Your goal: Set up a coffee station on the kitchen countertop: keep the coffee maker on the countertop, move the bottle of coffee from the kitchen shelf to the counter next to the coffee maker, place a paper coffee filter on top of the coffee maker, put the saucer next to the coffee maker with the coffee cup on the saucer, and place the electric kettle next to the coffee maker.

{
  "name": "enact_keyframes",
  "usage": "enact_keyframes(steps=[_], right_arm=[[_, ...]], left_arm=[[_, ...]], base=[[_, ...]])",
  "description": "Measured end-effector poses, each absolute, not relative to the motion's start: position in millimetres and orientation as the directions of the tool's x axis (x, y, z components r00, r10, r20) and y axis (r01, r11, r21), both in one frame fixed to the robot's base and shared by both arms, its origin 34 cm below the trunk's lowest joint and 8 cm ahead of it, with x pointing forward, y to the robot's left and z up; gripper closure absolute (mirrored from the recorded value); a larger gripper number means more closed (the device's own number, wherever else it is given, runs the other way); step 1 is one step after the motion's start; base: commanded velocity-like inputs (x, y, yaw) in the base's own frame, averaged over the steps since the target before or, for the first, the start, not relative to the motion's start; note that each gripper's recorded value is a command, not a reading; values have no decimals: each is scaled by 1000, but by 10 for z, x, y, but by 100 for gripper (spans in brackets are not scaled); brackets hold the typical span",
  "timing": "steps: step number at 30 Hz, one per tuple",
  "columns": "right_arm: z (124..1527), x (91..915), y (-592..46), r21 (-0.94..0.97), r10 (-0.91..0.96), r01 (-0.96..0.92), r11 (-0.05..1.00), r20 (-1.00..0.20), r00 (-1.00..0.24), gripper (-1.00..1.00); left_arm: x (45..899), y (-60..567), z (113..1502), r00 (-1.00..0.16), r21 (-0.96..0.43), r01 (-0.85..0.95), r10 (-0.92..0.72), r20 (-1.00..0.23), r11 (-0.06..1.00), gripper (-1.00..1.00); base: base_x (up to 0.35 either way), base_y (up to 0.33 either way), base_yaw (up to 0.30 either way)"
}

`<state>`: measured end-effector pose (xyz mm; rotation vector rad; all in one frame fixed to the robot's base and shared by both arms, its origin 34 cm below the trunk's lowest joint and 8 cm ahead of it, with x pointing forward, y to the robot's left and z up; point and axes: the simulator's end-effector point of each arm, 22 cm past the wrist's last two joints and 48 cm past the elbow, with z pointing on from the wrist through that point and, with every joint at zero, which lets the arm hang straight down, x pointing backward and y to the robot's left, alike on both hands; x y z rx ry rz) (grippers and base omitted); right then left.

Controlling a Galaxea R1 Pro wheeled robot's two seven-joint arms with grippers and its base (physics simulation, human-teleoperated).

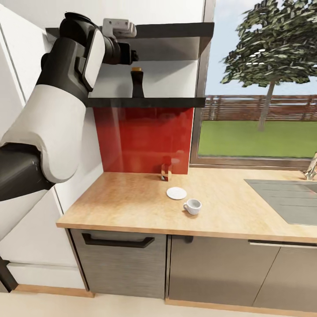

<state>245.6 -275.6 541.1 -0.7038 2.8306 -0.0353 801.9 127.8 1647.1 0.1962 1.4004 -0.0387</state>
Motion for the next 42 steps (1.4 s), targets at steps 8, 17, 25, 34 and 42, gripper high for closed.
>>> enact_keyframes(steps=[8,17,25,34,42], right_arm=[[5409,2447,-2758,-77,-466,-461,884,-209,-860,-100],[5393,2317,-2740,-66,-471,-468,881,-194,-860,-100],[5370,2077,-2700,-51,-545,-545,837,-167,-822,-100],[5369,2045,-2692,-50,-578,-578,815,-163,-800,-100],[5368,2045,-2696,-50,-580,-580,813,-162,-798,-100]], left_arm=[[8101,1261,16391,163,116,147,91,-982,982,-100],[8116,1257,16377,162,116,147,92,-982,982,-100],[8096,1258,16409,171,117,146,92,-981,982,-100],[7933,1533,16699,239,90,30,80,-968,996,-100],[7909,1754,16743,250,60,-64,74,-965,996,-100]], base=[[158,-37,0],[126,-88,0],[112,-55,0],[132,-5,0],[17,0,0]])
